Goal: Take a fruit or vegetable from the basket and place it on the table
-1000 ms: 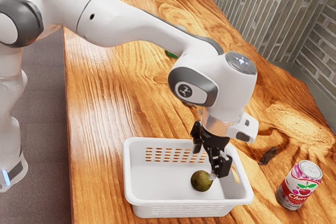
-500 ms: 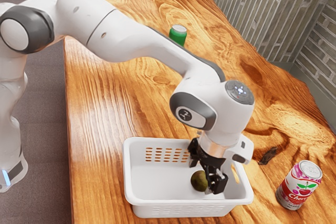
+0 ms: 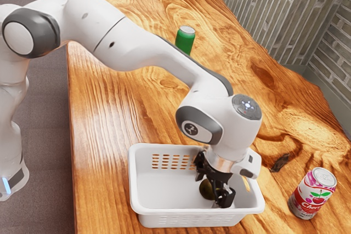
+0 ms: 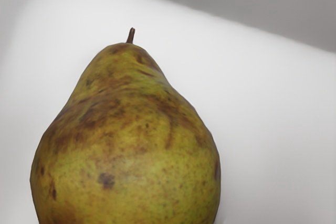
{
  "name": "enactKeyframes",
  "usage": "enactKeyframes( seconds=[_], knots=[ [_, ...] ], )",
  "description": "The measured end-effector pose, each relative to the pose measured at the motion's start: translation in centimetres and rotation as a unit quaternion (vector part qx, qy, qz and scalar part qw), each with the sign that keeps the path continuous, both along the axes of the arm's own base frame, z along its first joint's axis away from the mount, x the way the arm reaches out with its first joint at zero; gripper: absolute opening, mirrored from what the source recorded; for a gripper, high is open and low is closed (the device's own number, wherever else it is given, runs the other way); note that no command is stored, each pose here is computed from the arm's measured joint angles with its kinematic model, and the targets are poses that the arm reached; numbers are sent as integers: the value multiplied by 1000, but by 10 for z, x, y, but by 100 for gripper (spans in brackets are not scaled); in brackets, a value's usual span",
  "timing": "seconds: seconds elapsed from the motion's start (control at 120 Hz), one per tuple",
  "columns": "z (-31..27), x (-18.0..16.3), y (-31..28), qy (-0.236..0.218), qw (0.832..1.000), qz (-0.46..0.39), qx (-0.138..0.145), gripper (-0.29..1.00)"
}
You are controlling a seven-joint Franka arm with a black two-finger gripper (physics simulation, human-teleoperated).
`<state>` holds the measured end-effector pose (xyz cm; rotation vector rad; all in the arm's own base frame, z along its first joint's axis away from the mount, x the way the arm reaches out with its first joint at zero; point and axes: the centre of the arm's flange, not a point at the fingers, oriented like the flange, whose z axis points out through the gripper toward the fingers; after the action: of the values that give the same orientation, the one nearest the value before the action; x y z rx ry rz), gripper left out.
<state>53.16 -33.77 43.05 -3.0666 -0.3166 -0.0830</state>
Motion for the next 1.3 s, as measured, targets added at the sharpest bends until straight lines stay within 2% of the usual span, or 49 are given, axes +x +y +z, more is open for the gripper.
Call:
enactKeyframes(
  seconds=[0.05,0.175,0.292,0.65,0.867,1.033,1.175,1.242,1.3],
  knots=[
    [0,1,0,-1,1000,1,-1,69],
    [1,7,9,-13,1000,6,6,45],
    [0,12,15,-18,1000,12,12,34],
    [6,8,12,-22,999,21,18,21],
    [27,-20,-7,-13,1000,11,26,17],
    [91,-32,-5,-40,999,21,19,16],
    [220,-42,11,-105,993,44,-15,20],
    [243,-30,45,-106,992,75,-11,20],
    [250,-5,107,-99,987,128,0,19]
  ],
)
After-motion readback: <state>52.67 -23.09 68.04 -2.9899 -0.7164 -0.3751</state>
